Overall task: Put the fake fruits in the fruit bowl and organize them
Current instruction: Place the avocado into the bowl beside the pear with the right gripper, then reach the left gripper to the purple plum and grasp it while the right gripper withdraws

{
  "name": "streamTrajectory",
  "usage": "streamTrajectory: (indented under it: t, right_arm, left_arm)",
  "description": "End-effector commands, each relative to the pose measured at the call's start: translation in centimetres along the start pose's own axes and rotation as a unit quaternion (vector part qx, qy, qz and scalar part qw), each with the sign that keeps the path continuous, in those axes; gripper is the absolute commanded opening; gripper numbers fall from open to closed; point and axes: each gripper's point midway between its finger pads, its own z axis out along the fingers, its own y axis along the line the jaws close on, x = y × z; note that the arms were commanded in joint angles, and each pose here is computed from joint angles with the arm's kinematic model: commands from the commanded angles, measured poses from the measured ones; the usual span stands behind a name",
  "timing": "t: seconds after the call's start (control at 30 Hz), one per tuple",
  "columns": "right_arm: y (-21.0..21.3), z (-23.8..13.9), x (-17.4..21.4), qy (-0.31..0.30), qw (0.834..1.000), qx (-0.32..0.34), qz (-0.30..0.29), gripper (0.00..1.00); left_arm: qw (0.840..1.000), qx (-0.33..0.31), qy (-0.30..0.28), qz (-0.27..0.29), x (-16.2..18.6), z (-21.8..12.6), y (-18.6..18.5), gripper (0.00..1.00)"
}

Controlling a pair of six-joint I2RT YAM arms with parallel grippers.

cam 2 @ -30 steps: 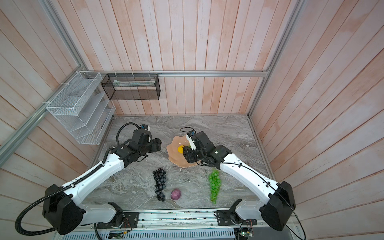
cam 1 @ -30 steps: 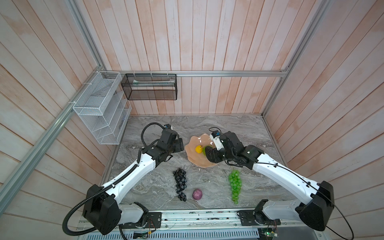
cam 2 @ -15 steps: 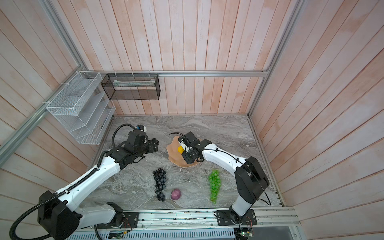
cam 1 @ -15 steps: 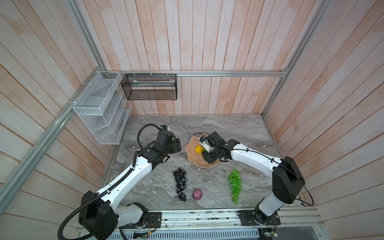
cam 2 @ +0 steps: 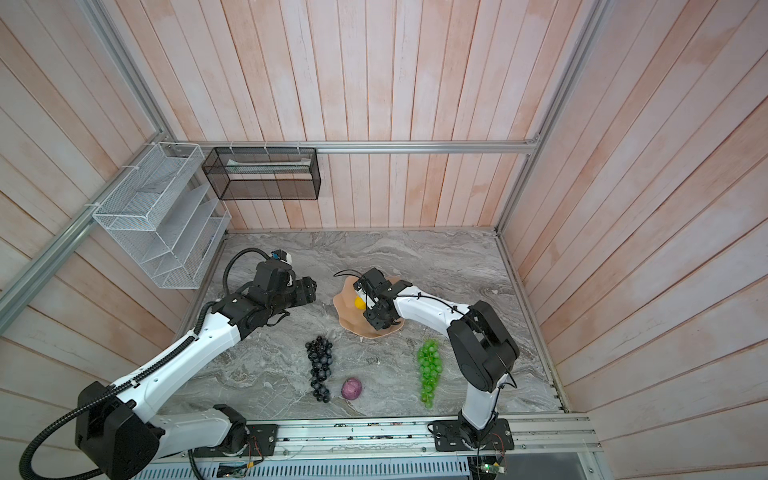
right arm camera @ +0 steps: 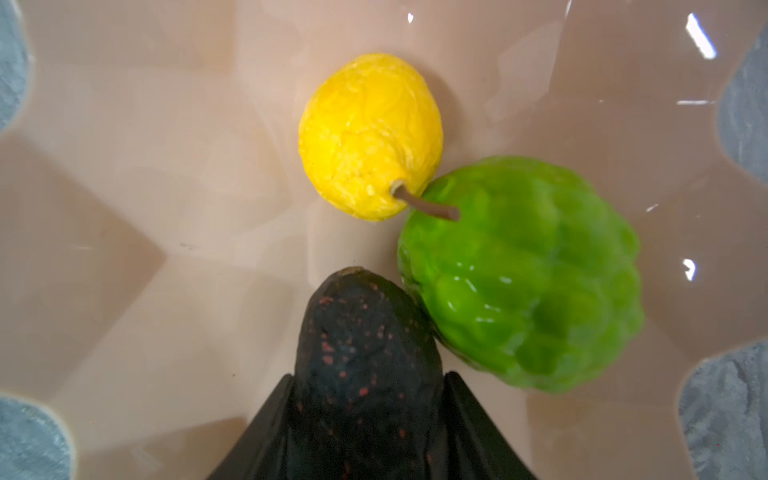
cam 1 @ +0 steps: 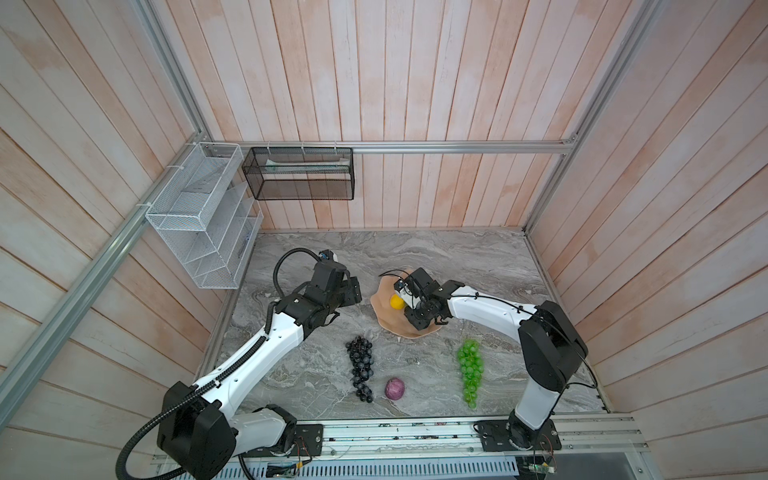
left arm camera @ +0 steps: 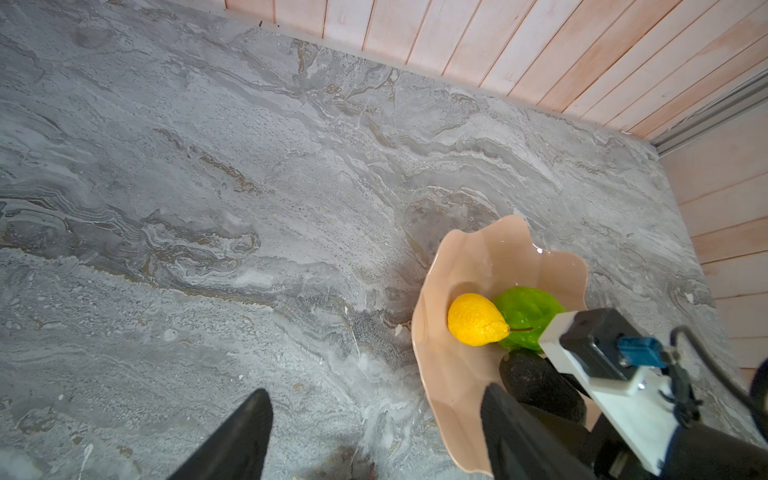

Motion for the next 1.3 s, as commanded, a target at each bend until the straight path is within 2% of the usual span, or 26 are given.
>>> streamTrajectory:
  t: [0.0, 0.2, 0.33, 0.47, 0.6, 0.77, 0.9, 1.1, 1.27]
  right_arm:
    - [-0.9, 0.6, -0.9, 0.004, 1.0, 0.026, -0.016, 0.42]
    - [-1.4, 1.3, -0.9, 0.018, 0.999, 0.041, -0.027, 0.46]
    - [-1.8, 1.1, -0.7, 0.021, 0.998, 0.054, -0.028, 0.59]
    - [-1.8, -0.3, -1.4, -0.001, 0.999, 0.05, -0.022, 0.71]
    - [-1.5, -2.0, -1.9, -0.019, 0.999, 0.037, -0.013, 0.75]
    - [-0.8, -5.1, -2.5, -0.049, 0.999, 0.015, 0.005, 0.76]
    - [-0.3, -8.2, -2.6, -0.085, 0.996, -0.006, 0.025, 0.75]
    - [-1.1, -10.4, -1.4, -0.15, 0.984, -0.017, 0.093, 0.74]
    - [-2.7, -11.0, -1.4, -0.192, 0.968, -0.035, 0.155, 0.73]
  left_arm:
    - [1.0, -0.01, -0.005, -0.006, -0.6, -0.3, 0.4, 0.81]
    - [1.0, -0.011, -0.005, -0.007, -0.9, -0.3, 0.6, 0.81]
    - [1.0, -0.007, 0.0, -0.001, -1.0, -0.5, 0.3, 0.82]
    - [1.0, 0.005, 0.015, 0.008, -0.7, -0.7, -0.2, 0.83]
    - [0.998, 0.027, 0.053, 0.017, 0.5, -0.8, -0.9, 0.85]
    - [0.991, 0.055, 0.118, 0.012, 2.7, -1.2, -1.9, 0.84]
    - [0.976, 0.11, 0.187, 0.016, 6.0, -2.0, -4.4, 0.82]
    - [0.944, 0.138, 0.28, 0.105, 14.3, -4.1, -8.4, 0.82]
    - [0.921, 0.106, 0.338, 0.165, 20.5, -5.1, -9.2, 0.82]
